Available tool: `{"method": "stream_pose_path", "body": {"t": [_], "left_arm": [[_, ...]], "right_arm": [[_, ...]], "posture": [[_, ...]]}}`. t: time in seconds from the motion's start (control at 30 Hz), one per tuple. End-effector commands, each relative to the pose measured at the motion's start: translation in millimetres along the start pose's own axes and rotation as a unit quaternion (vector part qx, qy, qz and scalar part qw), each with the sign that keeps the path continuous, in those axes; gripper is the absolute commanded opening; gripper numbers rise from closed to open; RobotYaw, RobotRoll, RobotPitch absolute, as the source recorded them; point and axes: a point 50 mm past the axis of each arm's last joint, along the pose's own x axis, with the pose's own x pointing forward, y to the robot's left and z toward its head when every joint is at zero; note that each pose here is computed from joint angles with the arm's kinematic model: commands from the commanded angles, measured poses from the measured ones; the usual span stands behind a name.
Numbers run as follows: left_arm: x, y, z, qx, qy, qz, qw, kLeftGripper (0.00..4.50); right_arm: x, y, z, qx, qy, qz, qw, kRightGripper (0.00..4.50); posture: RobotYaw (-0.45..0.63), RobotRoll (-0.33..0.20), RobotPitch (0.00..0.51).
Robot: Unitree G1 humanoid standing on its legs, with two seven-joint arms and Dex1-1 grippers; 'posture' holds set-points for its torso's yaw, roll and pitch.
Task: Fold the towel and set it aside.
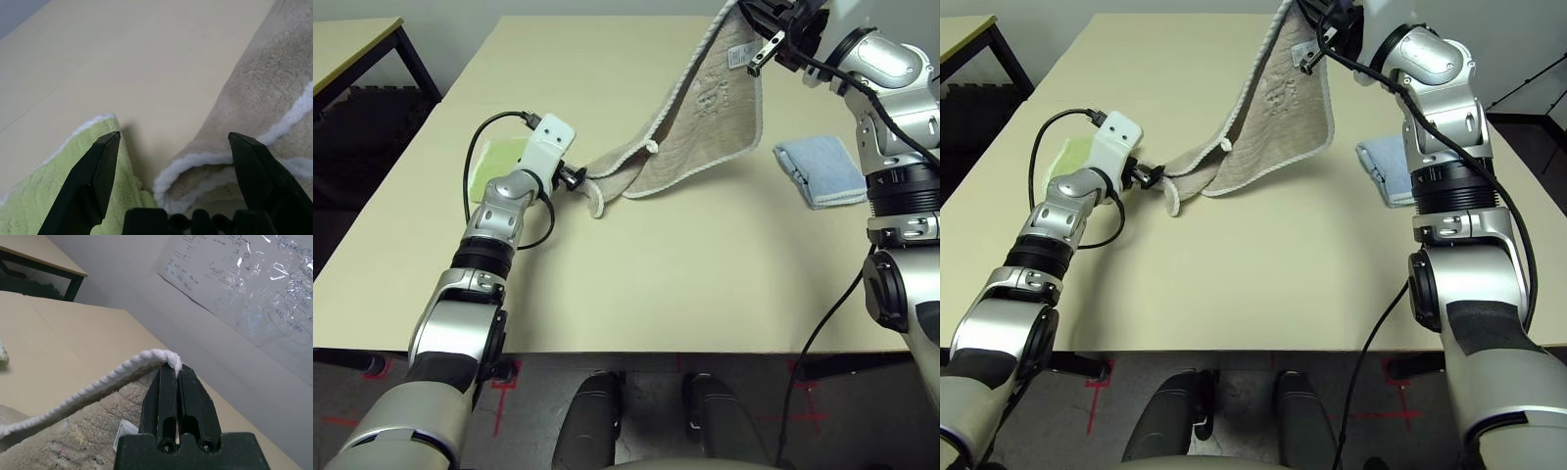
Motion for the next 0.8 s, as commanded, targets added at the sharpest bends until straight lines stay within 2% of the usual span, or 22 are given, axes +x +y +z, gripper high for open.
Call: {"method": "stream_pose_path", "body": {"t": [0.03,0.53,0.8], "left_arm": [[-2.9,7.4,1.7,0.014,0.004,0.000,1.000,4.50],[-10.6,12.0,5.4,0.055,0.007,-0.065,0.996,4.50],[-9.3,14.0,0.0,0.076,0.022,-0.055,0.995,4.50]], "right_arm": [[-2.6,-3.0,2.7,0.003,-0.007,-0.006,1.000,0.01],[-1.1,-4.5,5.6,0.004,-0.011,-0.006,1.000,0.01],[-1.2,-5.0,6.5,0.005,-0.012,-0.008,1.000,0.01]], "posture": [[0.11,0.000,0.139],[0.11,0.000,0.139],[0.10,0.000,0.136]]}}
